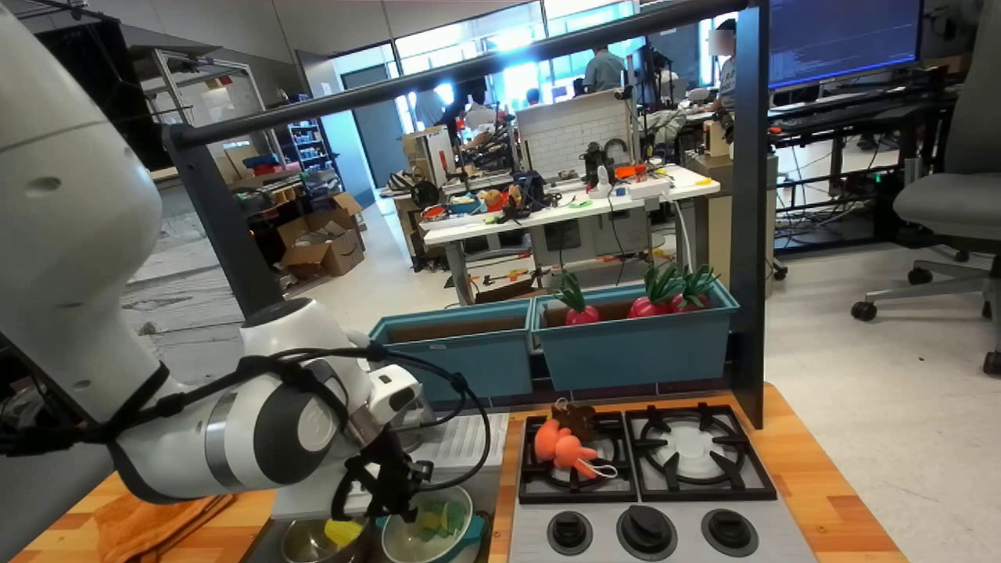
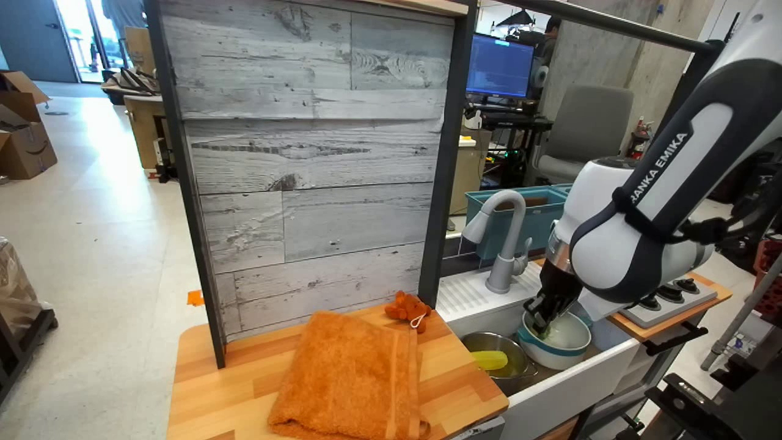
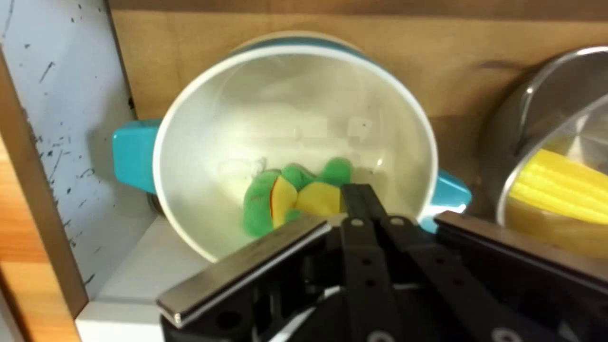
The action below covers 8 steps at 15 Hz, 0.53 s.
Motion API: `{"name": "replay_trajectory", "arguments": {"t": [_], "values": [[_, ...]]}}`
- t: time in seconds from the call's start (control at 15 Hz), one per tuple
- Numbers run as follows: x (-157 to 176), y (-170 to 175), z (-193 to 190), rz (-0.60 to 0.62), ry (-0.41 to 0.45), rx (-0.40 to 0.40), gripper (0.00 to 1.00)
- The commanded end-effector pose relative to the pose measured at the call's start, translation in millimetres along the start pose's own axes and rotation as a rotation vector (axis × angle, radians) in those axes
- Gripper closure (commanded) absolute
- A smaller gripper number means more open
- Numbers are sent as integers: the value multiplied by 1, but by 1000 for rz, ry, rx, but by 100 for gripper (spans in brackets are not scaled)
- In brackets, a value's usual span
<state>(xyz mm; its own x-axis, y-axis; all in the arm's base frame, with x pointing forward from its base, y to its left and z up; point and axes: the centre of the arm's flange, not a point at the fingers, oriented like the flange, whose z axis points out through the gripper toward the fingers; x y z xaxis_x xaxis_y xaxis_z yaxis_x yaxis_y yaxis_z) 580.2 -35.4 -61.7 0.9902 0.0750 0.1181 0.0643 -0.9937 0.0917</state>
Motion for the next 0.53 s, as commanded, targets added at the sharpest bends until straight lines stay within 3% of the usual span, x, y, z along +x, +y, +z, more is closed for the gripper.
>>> {"name": "replay_trajectory", "arguments": {"t": [0.0, 0.07, 0.13, 0.27, 0.33, 0.4, 0.47], "values": [[-10, 7, -67, 32, 57, 29, 100], [-9, 9, -74, 38, 71, 21, 74], [-7, 13, -77, 41, 71, 16, 73], [-7, 20, -69, 61, 41, -22, 60], [3, 15, -63, 37, 54, -1, 51], [2, 18, -63, 40, 53, -6, 70], [1, 19, -62, 40, 52, -6, 61]]}}
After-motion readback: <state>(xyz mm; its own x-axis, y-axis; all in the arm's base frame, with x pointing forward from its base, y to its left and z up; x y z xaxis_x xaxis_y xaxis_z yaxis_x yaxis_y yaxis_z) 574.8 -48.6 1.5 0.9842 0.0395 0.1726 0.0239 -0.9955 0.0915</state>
